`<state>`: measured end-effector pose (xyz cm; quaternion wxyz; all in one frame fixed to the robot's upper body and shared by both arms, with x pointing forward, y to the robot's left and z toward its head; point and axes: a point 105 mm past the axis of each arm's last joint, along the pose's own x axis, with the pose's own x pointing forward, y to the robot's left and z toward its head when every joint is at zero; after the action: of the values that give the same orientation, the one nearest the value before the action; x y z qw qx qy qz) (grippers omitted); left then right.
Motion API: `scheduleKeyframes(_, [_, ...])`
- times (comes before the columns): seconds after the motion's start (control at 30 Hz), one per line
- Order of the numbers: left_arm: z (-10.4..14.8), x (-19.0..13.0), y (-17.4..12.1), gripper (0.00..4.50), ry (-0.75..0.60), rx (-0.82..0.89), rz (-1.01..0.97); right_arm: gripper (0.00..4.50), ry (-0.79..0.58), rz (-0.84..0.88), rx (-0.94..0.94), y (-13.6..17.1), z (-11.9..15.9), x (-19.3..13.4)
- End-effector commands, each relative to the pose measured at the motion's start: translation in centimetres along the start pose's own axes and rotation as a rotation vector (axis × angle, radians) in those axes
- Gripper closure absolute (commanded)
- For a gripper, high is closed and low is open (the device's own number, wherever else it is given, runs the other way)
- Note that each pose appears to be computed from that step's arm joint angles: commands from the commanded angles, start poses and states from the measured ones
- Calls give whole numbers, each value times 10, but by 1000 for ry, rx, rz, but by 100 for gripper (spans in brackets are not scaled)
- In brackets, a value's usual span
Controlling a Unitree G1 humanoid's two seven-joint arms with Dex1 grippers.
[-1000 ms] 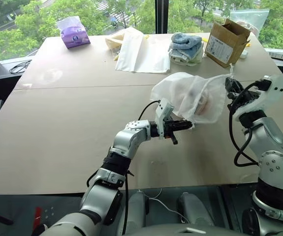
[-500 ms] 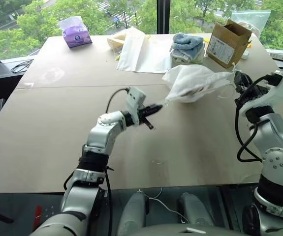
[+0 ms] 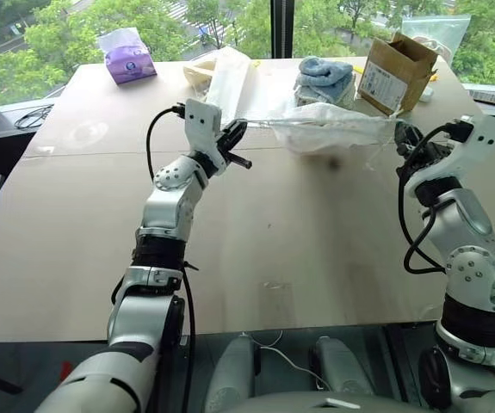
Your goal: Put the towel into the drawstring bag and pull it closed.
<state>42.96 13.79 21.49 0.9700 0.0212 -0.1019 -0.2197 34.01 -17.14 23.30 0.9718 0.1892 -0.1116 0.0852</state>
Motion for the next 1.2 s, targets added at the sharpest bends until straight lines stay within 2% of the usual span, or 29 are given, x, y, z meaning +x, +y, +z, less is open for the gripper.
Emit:
scheduleKeyframes(0.03, [10,-38,92,449,-21,23,395,450,-155,-274,-71,-54,38,-17])
scheduleKeyframes(0.2, [3,-37,94,449,-3,8,433,450,-137,-370,-108,-73,36,-24])
scheduleKeyframes(0.27, [1,-34,87,449,1,2,401,450,-105,-320,-130,-66,32,-23])
scheduleKeyframes(0.4, [-2,-26,65,449,5,-19,296,450,7,-86,-140,-27,9,-19])
scheduleKeyframes(0.53, [-14,-21,27,449,47,-38,116,450,155,87,-127,3,-23,-29])
scheduleKeyframes(0.6, [-21,-23,11,449,68,-35,41,450,215,93,-154,1,-36,-35])
scheduleKeyframes(0.73, [-31,-31,-5,449,109,-36,-22,450,250,66,-181,-11,-40,-42])
scheduleKeyframes(0.77, [-33,-32,-7,450,117,-43,-28,385,264,68,-180,-13,-41,-45])
scheduleKeyframes(0.8, [-35,-34,-8,450,124,-49,-31,362,283,78,-175,-14,-43,-48])
scheduleKeyframes(0.83, [-37,-35,-10,450,131,-52,-34,320,293,96,-195,-14,-43,-52])
scheduleKeyframes(1.0, [-40,-36,-13,450,147,-59,-44,66,319,170,-243,-12,-40,-67])
scheduleKeyframes(1.13, [-40,-34,-13,450,147,-59,-48,66,334,254,-252,-8,-34,-80])
scheduleKeyframes(1.2, [-40,-33,-13,450,148,-60,-48,66,390,306,-271,-6,-39,-91])
